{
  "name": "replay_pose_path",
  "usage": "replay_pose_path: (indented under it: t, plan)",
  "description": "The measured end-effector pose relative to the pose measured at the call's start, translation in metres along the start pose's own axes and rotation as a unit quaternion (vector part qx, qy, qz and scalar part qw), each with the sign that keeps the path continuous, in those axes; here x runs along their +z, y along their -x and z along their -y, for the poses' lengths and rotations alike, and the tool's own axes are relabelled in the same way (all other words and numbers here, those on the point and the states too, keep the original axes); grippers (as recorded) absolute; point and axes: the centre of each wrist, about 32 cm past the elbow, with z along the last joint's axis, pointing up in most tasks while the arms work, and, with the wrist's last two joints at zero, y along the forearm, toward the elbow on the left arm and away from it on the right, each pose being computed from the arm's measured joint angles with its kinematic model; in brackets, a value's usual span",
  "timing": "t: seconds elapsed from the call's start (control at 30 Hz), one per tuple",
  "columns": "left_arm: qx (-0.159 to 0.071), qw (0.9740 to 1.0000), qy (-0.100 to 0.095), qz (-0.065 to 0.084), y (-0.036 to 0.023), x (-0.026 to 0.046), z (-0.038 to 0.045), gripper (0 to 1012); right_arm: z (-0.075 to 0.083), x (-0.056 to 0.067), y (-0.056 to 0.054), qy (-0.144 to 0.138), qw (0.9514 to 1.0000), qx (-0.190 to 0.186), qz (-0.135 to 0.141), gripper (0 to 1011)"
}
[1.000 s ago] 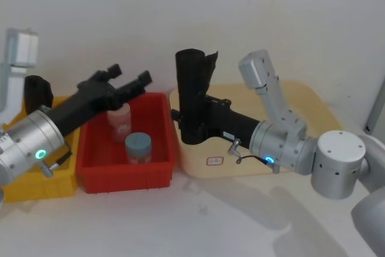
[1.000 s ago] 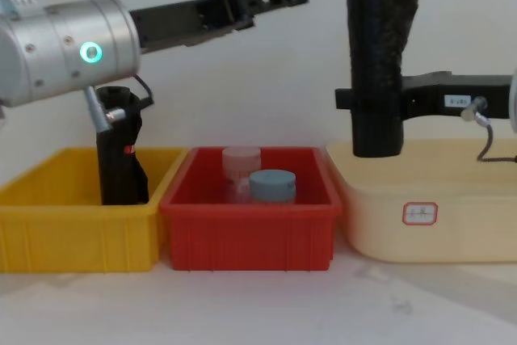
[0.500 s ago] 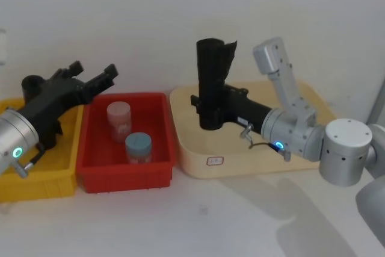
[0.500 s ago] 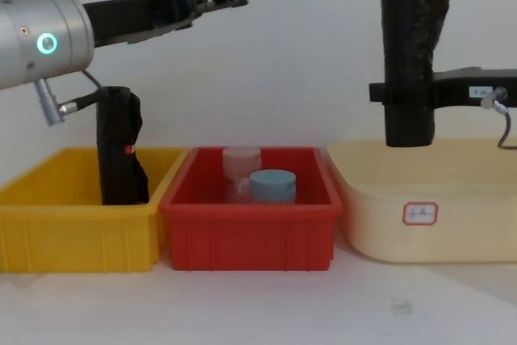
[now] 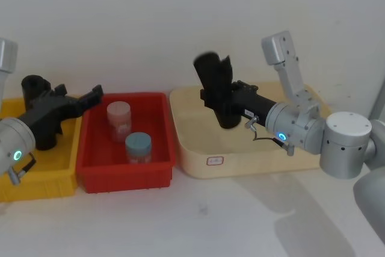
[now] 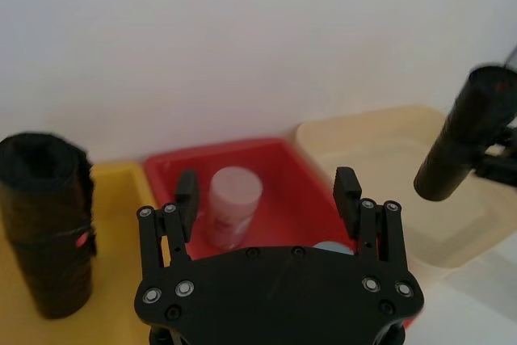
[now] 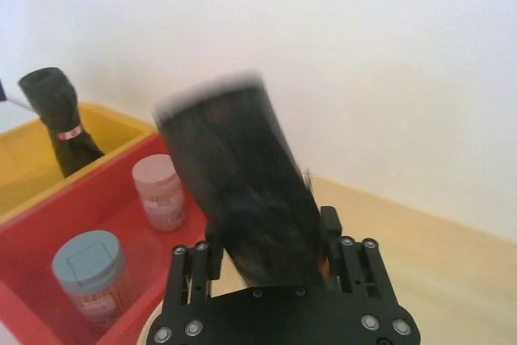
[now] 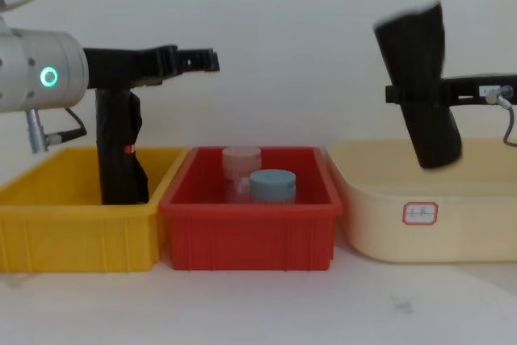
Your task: Pick up the garbage bag with the one hand and transfer it to the other hand.
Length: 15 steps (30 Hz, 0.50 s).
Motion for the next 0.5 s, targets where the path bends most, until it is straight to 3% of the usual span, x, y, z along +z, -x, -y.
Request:
replay_pose_path:
  t: [0.37,0.5]
  plan:
    - [0.035,0.9986,-0.038,0.006,-0.0040,-0.0035,0.0084,1000,-0.0019,0.0003,-0.0036,0.006,0.9998,-0.013,-0.012,989]
    - [0.040,0.9981,-0.045,0.007,-0.0047,-0.0041,0.0098,1001,-0.0024,0.0004,-0.0041,0.007,0.9998,-0.014,-0.014,1001]
